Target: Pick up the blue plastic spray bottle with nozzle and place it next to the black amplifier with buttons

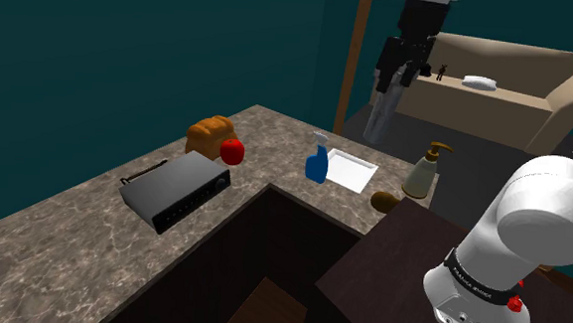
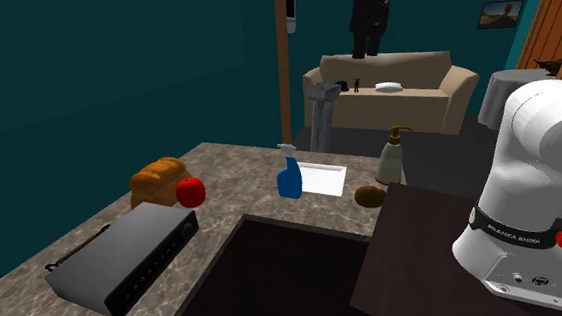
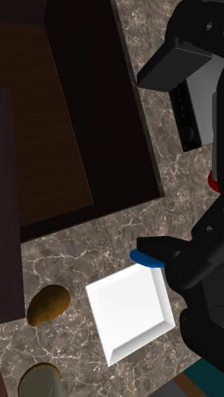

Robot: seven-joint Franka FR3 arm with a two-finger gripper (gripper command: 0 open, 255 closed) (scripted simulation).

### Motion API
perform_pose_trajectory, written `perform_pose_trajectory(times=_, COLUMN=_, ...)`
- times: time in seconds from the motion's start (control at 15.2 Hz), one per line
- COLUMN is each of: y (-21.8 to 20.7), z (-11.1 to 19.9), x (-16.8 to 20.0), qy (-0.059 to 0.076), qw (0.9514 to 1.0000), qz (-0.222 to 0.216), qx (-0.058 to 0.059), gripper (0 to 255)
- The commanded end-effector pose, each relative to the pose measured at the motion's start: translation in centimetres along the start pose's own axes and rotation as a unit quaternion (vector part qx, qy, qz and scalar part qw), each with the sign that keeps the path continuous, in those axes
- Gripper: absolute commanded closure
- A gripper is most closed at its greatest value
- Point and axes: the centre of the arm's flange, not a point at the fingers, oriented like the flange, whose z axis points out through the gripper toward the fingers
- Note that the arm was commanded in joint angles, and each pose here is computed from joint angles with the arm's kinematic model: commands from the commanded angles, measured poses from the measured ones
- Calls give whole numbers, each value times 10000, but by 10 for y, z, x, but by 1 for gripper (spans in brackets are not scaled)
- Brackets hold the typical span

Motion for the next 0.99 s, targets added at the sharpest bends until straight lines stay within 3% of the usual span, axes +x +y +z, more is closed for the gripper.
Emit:
perform_pose_trajectory(times=0.0, y=0, z=0, x=0, qy=0, qw=10000, qz=0, qx=0, gripper=0)
perform_pose_trajectory(times=0.92, y=74, z=128, x=114, qy=-128, qw=9995, qz=-283, qx=-53, gripper=0)
